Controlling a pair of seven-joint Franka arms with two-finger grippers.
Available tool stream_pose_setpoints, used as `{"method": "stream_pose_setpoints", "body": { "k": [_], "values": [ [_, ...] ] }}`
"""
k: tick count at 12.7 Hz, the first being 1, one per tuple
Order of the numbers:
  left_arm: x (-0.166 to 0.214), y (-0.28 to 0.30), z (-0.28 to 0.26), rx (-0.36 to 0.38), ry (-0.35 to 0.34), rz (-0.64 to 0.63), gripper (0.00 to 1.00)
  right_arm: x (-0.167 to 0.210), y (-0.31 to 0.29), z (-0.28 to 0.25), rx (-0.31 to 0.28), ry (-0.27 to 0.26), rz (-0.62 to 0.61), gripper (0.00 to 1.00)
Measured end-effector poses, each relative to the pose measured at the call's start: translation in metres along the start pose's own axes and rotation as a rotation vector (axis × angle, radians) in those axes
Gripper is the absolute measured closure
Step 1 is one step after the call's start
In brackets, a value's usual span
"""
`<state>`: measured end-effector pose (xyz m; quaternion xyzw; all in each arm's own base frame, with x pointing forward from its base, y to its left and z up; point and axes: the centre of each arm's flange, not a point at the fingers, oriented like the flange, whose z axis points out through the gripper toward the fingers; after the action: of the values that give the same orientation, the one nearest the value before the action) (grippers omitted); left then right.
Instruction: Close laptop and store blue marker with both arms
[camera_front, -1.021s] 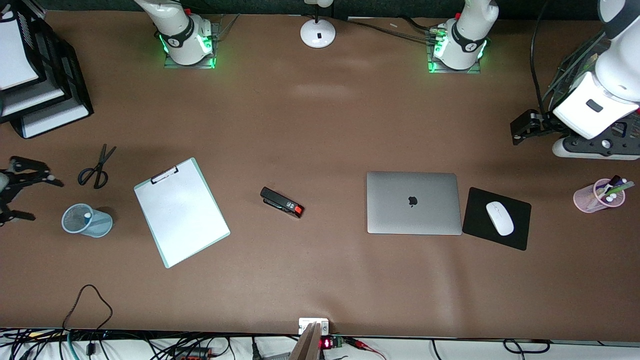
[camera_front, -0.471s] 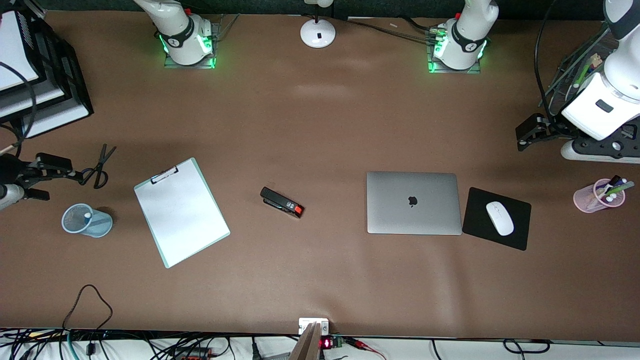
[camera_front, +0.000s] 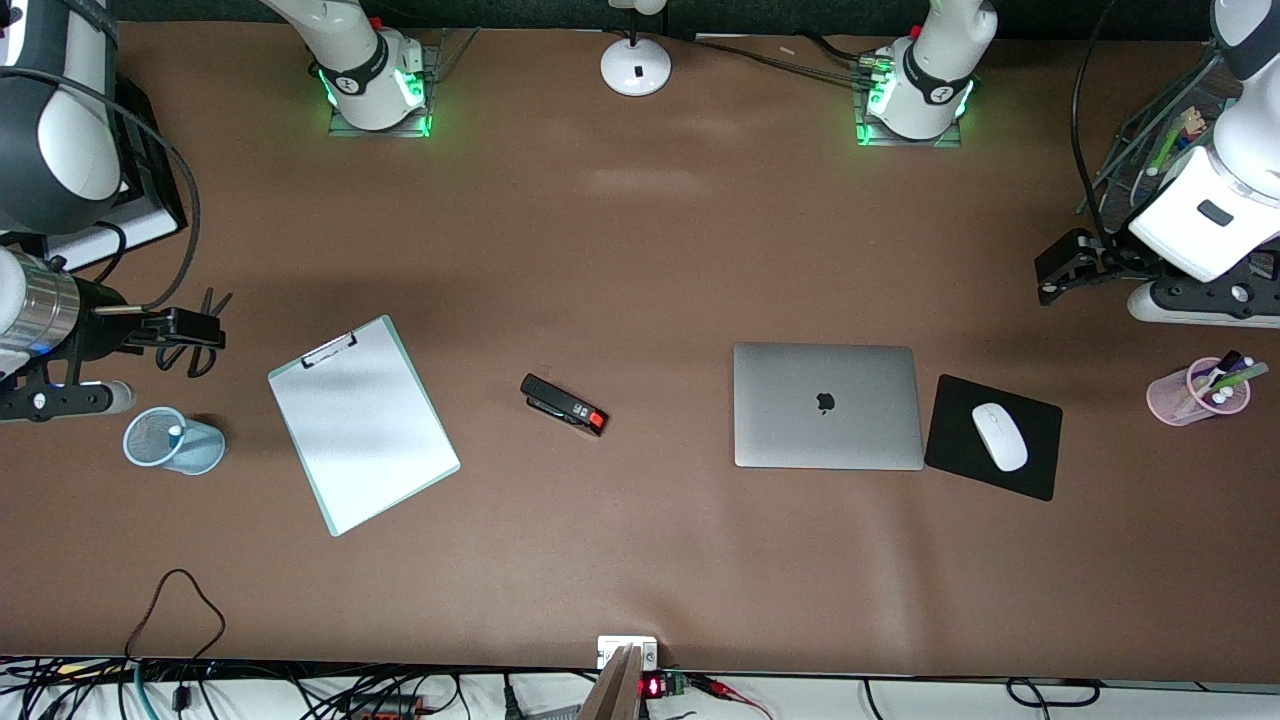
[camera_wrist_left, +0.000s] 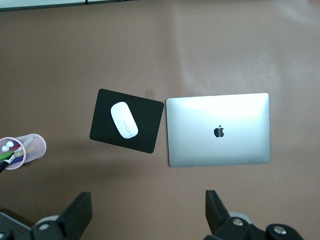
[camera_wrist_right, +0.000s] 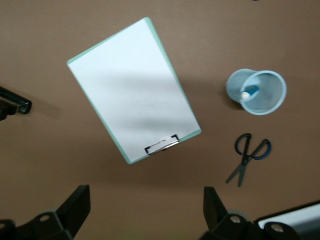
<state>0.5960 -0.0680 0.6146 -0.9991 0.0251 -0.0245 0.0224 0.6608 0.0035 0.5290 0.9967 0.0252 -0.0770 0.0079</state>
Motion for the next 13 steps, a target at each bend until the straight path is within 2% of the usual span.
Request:
{"method": "stream_pose_setpoints", "body": {
  "k": [2, 5, 8, 13],
  "values": [
    [0.0, -0.002, 0.0, 0.0, 0.0, -0.004, 0.0, -0.003, 0.024, -0.004, -0.001, 0.007, 0.039, 0.0],
    [0.0, -0.003, 0.0, 0.0, 0.0, -0.006, 0.0, -0.003, 0.029, -0.006, -0.006, 0.016, 0.06, 0.0],
    [0.001, -0.003, 0.001, 0.0, 0.0, -0.006, 0.0, -0.009, 0.03, 0.003, -0.002, 0.081, 0.065, 0.0],
    [0.001, -0.003, 0.001, 0.0, -0.001, -0.006, 0.0, -0.037, 0.02, -0.006, 0.009, 0.094, 0.047, 0.0]
  ]
}}
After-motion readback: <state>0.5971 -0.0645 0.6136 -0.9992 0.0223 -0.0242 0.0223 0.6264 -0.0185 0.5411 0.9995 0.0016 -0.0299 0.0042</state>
